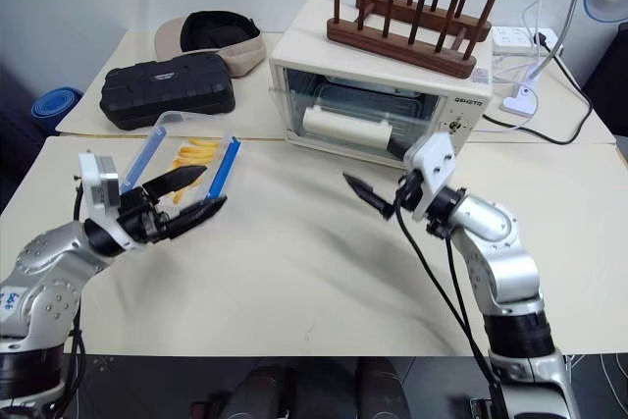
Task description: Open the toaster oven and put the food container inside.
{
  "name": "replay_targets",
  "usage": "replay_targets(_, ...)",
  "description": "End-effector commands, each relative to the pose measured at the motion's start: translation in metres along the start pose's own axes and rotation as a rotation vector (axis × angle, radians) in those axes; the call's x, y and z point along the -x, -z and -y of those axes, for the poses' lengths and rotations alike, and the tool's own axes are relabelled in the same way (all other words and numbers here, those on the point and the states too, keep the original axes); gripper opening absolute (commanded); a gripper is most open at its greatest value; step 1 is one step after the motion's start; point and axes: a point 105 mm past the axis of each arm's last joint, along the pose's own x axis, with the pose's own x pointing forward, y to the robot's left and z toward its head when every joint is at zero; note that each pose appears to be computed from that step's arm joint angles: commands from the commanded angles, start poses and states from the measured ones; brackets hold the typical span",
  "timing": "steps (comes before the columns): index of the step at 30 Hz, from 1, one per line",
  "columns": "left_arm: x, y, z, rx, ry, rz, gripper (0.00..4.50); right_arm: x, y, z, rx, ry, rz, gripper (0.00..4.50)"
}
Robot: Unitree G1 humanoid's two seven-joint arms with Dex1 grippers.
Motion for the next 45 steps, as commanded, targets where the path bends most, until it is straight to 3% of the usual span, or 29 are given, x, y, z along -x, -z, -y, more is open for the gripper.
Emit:
replay_targets(1, -0.023, -0.023, -0.019, -0.052, -0.031, 0.069, 2.7, 0.001, -0.015, -0.007, 0.061, -0.025, 0.042, 4.5)
replay_targets(10, -0.127, -0.037, -0.05, -0.148, -0.009, 0.062, 0.03, 0.005, -0.009, -0.006, 0.091, 0.009, 0.019, 4.5)
replay_targets(14, -0.153, -0.038, -0.047, -0.17, 0.028, 0.071, 0.03, 0.011, -0.007, -0.005, 0.107, 0.032, 0.005, 4.5)
replay_targets(19, -0.16, -0.023, -0.021, -0.215, 0.238, 0.009, 0.03, 0.036, 0.007, -0.004, 0.103, 0.099, -0.052, 4.5)
replay_targets(23, -0.148, 0.0, -0.01, -0.306, 0.35, -0.098, 0.03, 0.091, 0.035, -0.016, 0.043, 0.163, -0.161, 4.5)
replay_targets(29, -0.137, 0.035, 0.005, -0.371, 0.381, -0.2, 0.03, 0.15, 0.046, -0.027, 0.013, 0.235, -0.263, 4.5)
replay_targets(33, -0.13, 0.06, 0.008, -0.377, 0.301, -0.23, 0.03, 0.164, 0.031, -0.019, 0.04, 0.279, -0.199, 4.5)
replay_targets(38, -0.118, 0.075, 0.019, -0.321, 0.27, -0.234, 0.03, 0.145, 0.01, -0.018, 0.035, 0.209, -0.029, 4.5)
replay_targets(41, -0.107, 0.068, 0.026, -0.268, 0.258, -0.199, 0.66, 0.13, 0.002, -0.016, 0.005, 0.157, 0.046, 4.5)
replay_targets(45, -0.073, 0.026, 0.026, -0.138, 0.148, -0.072, 1.82, 0.11, -0.003, -0.016, 0.015, 0.063, 0.094, 4.5)
